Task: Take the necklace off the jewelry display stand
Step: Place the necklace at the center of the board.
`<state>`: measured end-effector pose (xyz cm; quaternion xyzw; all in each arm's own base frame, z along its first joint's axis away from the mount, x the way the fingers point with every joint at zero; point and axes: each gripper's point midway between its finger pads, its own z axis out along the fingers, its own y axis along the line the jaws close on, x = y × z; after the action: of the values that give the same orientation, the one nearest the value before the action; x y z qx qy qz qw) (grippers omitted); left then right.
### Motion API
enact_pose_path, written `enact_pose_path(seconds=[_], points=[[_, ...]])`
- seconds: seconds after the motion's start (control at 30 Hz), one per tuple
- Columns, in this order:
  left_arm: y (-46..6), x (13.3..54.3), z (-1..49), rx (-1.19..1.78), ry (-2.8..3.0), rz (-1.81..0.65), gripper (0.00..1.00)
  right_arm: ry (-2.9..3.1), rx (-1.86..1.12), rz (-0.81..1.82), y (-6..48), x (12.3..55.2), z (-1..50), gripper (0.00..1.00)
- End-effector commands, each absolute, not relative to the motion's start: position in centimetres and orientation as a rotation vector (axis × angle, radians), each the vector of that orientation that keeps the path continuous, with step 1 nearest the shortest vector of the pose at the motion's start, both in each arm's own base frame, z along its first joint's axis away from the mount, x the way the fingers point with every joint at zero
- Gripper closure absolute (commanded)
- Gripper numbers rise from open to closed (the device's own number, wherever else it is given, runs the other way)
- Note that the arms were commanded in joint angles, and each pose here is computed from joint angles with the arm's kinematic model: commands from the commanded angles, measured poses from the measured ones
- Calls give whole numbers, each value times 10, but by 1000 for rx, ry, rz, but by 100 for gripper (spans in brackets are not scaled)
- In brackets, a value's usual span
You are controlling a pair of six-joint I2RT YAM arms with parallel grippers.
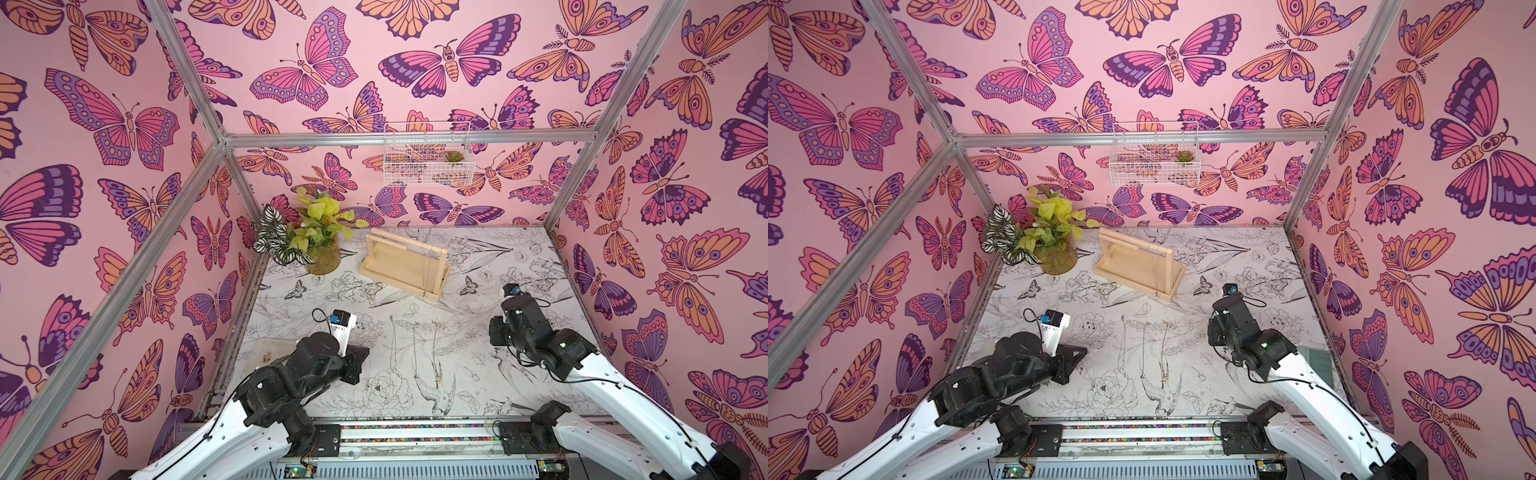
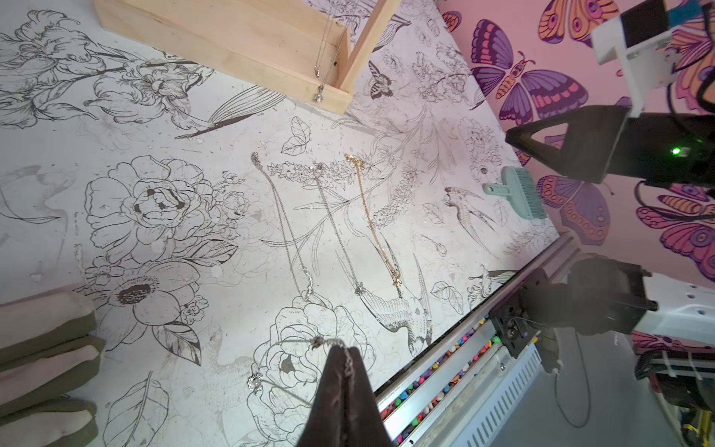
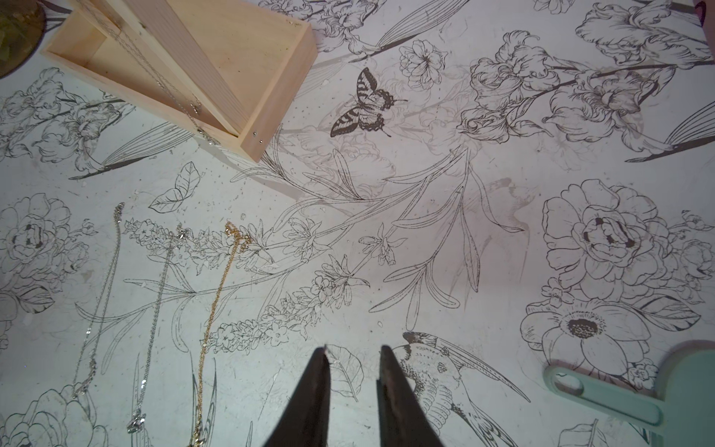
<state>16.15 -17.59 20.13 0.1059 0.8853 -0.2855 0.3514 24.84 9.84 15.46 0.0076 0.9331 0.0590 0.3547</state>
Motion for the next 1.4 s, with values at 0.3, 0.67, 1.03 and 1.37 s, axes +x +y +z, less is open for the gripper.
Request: enact_pose_path(seconds=[0.3,0.67,1.03,1.37], points=[[-190,224,218,241,2248,-625,100,2393,-49,57,107,277,159,73],[-190,266,191,196,2295,-584,100,2413,-56,84,111,277,152,73],[-189,301,160,161,2321,-558,99,2445,-59,118,117,275,138,73],[-192,331,112,141,2399,-508,98,2476,-70,123,118,271,129,73]])
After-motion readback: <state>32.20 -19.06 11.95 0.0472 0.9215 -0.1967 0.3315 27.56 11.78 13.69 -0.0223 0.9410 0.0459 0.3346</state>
